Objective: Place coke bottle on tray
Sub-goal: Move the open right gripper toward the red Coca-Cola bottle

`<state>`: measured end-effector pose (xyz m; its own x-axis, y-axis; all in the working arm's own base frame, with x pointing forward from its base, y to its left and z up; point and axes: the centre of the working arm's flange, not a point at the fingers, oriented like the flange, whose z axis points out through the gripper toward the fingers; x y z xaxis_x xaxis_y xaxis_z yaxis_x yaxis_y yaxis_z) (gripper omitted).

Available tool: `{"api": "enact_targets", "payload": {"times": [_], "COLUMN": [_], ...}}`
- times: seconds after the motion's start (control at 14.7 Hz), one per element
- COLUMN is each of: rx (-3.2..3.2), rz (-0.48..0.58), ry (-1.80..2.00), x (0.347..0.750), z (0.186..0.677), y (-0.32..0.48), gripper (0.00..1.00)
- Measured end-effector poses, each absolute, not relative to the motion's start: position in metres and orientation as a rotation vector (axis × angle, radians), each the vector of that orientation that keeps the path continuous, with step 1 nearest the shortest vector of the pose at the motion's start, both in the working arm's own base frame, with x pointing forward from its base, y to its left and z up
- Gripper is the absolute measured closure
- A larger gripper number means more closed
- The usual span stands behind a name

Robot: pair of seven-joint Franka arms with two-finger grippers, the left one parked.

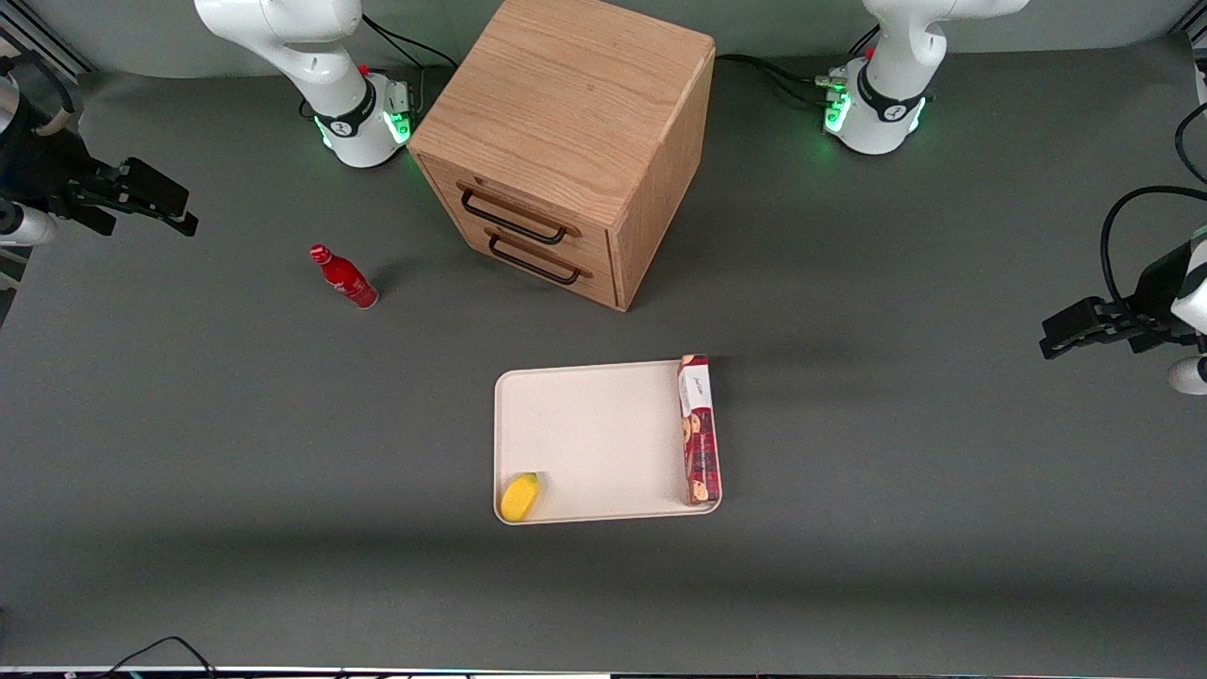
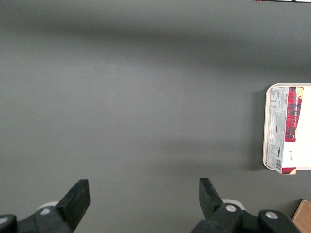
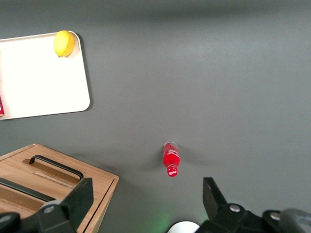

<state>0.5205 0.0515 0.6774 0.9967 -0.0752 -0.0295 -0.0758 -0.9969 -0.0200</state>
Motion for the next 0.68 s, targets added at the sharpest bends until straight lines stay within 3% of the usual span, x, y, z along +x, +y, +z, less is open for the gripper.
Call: {"api": "enact_targets", "payload": {"times": [0.14, 0.41, 0.68], "rx": [-3.118, -3.125, -3.127], "rz": [0.049, 0.212, 0.300], "ry": [0.118, 0.118, 0.125], "x": [0.520, 0.514, 0.516], "z": [0.678, 0.655, 0.582], "y": [0.051, 0.051, 0.051], "gripper": [0.00, 0.00, 0.00]}}
